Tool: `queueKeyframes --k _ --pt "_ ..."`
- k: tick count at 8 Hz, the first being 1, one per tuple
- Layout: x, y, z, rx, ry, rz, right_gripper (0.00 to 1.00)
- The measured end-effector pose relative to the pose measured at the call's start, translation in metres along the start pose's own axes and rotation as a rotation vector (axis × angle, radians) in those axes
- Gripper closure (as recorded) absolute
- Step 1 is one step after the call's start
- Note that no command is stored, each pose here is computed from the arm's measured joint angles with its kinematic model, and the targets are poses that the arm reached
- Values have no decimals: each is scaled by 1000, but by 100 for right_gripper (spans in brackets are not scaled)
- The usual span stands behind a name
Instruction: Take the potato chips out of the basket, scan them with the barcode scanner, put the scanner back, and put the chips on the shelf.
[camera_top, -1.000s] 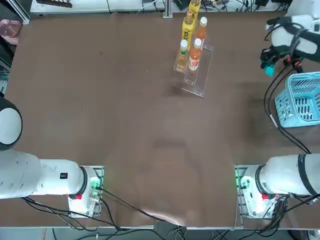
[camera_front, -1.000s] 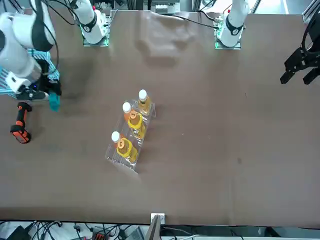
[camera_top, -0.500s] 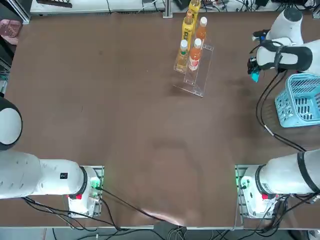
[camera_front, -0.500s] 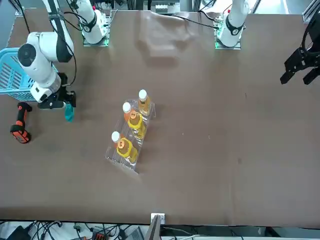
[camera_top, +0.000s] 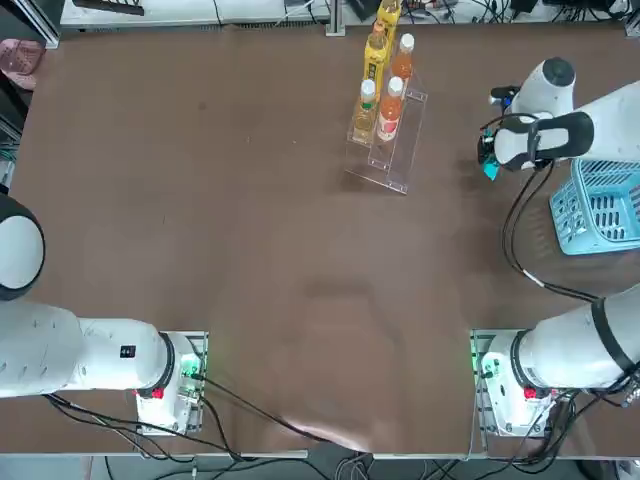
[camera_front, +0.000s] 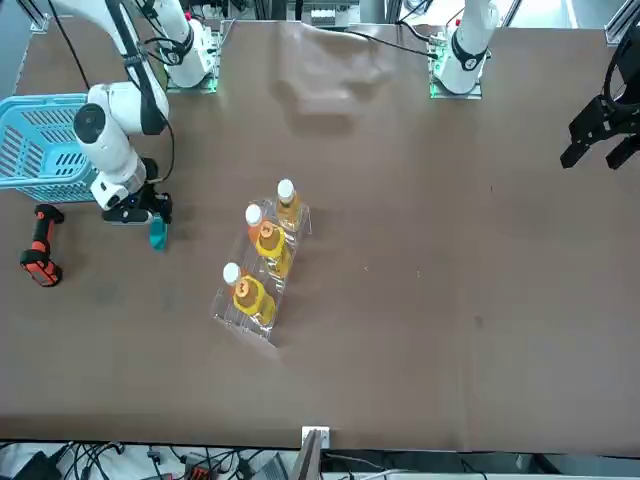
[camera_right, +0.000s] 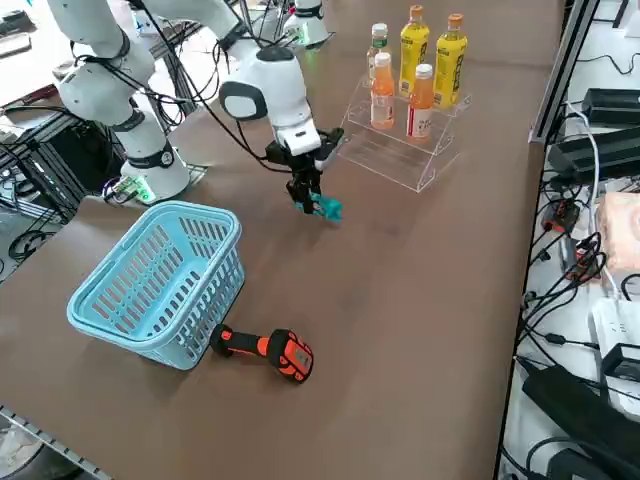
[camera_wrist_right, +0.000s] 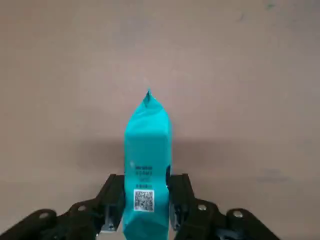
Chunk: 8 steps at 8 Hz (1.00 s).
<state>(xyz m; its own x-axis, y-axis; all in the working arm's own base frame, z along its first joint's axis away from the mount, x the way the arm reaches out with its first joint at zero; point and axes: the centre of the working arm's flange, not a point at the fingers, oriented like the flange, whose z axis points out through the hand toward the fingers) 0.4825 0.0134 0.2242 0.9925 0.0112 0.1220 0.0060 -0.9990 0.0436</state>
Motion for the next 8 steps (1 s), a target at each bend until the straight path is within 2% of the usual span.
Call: queueKeyframes --k 3,4,5,7,8 --pt "-7 -2 32 16 31 6 50" --pt "-7 -2 32 16 31 7 40" --pt "-7 -2 32 16 31 8 36" --pt "-7 -2 32 16 31 8 1" --pt "-7 -2 31 16 32 9 0"
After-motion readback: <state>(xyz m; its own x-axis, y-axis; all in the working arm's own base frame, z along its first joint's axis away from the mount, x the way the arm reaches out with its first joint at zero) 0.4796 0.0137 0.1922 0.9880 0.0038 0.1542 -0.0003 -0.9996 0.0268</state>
